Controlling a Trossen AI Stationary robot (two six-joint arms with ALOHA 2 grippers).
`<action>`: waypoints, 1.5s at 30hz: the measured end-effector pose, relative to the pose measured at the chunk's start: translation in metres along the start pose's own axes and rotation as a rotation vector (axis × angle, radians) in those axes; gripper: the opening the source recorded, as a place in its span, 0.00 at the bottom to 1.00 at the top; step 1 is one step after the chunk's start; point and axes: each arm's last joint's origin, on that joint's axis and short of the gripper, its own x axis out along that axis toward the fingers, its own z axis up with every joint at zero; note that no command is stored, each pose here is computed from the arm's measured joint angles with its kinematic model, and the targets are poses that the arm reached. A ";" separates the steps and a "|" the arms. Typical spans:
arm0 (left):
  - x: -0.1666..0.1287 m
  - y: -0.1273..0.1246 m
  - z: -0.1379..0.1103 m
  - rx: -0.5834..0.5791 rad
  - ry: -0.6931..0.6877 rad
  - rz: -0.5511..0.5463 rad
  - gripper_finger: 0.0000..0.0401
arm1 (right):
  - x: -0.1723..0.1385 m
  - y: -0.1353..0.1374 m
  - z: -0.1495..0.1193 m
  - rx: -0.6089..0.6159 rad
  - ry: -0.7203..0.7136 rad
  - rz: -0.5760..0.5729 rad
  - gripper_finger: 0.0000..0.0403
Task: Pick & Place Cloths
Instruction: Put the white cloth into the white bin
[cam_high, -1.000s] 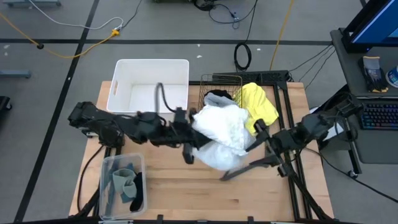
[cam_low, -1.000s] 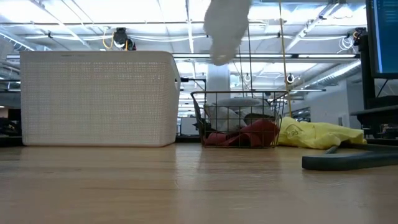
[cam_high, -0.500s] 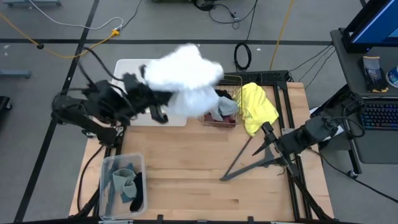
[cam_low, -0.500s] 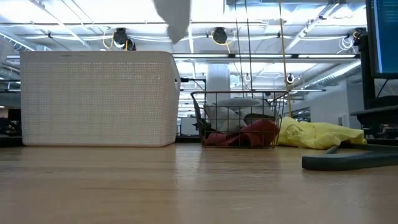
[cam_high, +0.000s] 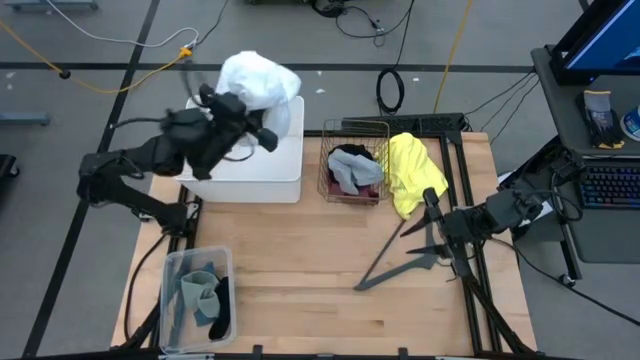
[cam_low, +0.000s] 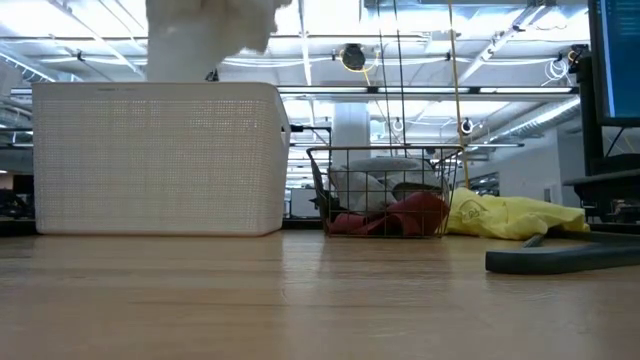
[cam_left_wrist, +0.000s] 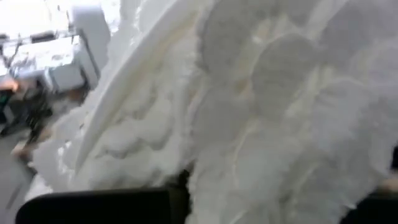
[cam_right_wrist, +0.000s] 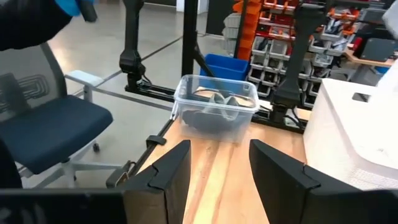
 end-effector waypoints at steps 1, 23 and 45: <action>0.004 0.002 -0.006 0.007 0.040 0.013 0.21 | 0.000 0.000 0.000 0.000 -0.001 -0.002 0.38; 0.089 0.038 -0.130 -0.007 0.868 0.024 0.21 | -0.003 -0.003 0.002 0.004 -0.020 -0.059 0.38; 0.128 0.029 -0.212 -0.076 1.384 0.061 0.38 | -0.003 -0.003 0.002 0.031 -0.017 -0.059 0.38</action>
